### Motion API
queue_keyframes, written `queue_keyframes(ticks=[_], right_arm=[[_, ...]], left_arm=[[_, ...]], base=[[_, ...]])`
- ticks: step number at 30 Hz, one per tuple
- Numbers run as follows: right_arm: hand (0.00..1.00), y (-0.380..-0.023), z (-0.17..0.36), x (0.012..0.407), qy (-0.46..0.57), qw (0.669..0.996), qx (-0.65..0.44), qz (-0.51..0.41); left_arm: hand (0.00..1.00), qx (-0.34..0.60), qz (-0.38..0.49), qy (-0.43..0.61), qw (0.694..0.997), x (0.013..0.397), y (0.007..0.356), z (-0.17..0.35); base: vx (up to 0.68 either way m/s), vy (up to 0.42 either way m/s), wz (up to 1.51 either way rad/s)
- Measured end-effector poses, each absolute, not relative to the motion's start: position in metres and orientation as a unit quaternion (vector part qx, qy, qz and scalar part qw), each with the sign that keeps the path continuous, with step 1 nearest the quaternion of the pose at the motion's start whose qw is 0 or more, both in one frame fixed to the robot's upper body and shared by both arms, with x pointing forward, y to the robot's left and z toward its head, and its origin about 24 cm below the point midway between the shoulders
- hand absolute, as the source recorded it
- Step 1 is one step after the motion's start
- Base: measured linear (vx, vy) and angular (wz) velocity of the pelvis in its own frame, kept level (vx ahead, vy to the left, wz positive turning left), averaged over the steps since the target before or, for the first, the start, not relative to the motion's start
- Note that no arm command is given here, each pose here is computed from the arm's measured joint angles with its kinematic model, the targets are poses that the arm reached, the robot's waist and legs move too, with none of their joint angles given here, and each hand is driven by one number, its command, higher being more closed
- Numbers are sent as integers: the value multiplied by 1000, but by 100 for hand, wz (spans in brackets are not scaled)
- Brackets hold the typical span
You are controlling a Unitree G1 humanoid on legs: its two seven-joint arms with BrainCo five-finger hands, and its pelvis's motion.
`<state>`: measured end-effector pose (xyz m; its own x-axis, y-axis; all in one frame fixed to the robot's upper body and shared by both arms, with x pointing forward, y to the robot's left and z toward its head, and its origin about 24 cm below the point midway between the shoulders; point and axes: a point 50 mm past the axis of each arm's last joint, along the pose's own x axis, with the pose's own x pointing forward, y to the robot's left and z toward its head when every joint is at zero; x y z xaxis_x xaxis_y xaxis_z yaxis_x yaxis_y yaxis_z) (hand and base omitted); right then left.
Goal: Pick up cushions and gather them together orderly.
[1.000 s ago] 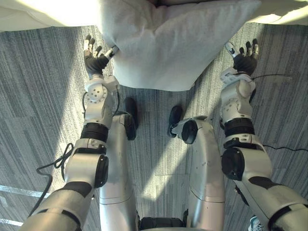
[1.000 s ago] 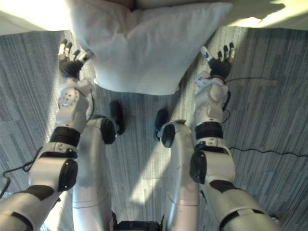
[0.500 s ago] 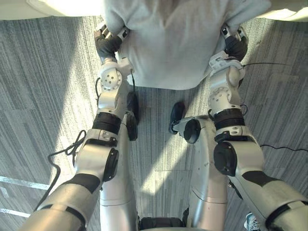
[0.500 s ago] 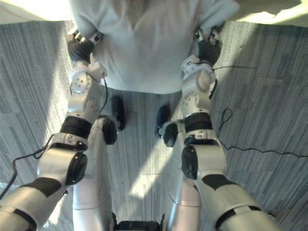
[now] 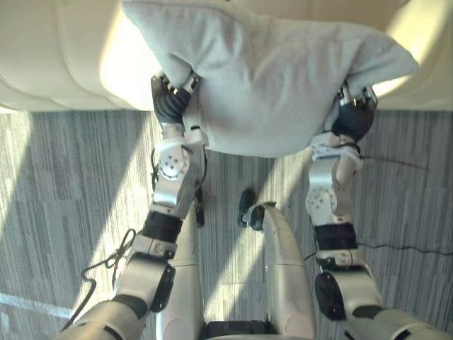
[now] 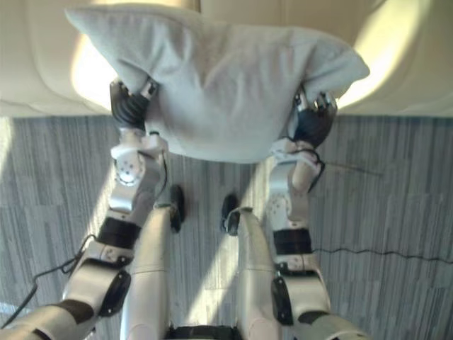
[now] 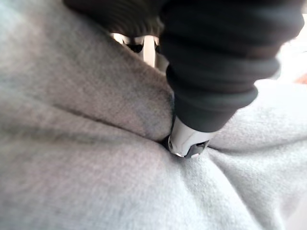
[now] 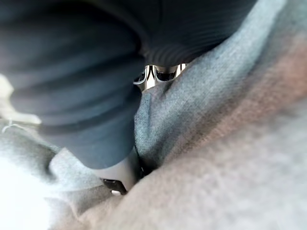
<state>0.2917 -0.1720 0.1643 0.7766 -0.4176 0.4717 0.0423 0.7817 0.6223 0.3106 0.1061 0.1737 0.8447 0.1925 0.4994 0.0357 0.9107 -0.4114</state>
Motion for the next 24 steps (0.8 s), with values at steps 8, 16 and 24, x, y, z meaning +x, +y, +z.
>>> queue_keyframes(ticks=[8,16,24], right_arm=[[100,-162,112,239,-247,929,253,-107],[100,-169,68,243,-150,967,183,-91],[100,-204,48,211,-95,974,143,-146]], left_arm=[[100,-222,67,-203,951,261,121,110],[100,-195,61,-140,969,251,129,77],[100,-193,-10,-42,980,240,99,41]], base=[[206,57,-18],[226,-116,6],[327,-243,37]])
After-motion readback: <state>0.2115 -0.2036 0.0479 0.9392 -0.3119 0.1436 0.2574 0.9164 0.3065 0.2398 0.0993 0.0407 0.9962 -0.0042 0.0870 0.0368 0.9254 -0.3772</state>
